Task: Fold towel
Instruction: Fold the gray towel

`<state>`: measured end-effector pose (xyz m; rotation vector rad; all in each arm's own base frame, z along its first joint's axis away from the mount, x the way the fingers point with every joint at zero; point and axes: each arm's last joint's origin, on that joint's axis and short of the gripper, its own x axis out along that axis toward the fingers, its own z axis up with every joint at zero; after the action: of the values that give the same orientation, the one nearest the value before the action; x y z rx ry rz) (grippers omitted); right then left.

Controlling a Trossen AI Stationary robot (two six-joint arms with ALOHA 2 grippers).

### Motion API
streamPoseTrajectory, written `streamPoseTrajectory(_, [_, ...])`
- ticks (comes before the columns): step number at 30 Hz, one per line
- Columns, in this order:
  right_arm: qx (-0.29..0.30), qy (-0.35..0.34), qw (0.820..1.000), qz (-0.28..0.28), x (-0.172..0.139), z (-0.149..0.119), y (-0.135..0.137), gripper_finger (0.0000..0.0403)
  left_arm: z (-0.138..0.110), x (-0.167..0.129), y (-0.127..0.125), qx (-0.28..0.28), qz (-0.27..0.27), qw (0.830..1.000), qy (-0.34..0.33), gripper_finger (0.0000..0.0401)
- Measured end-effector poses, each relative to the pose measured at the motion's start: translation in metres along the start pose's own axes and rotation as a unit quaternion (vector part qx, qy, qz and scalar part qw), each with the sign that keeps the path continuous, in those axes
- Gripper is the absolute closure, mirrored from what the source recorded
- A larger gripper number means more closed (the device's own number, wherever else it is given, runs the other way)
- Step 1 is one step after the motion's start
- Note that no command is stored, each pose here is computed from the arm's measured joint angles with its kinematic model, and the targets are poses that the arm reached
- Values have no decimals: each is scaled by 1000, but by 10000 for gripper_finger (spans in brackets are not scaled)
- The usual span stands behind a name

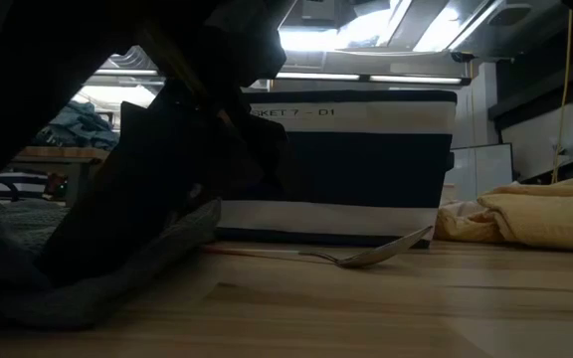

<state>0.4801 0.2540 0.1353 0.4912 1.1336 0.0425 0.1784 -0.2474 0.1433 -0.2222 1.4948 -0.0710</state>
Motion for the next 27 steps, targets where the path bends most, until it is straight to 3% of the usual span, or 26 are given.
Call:
streamPoseTrajectory(10, [0, 0, 1000, 1, 0, 0, 0, 225, 0, 1, 4, -5, 23, 1000, -2, 345])
streamPoseTrajectory(15, [8, 1, 1000, -1, 0, 0, 0, 277, 0, 1, 4, -20, 21, 1000, -1, 393])
streamPoseTrajectory(21, [38, 5, 999, 4, 0, 0, 0, 385, 4, -7, -3, -11, 21, 1000, 0, 396])
streamPoseTrajectory(27, [50, 12, 999, 10, -7, 0, 8, 375, 8, -24, -14, 0, 26, 1000, 4, 399])
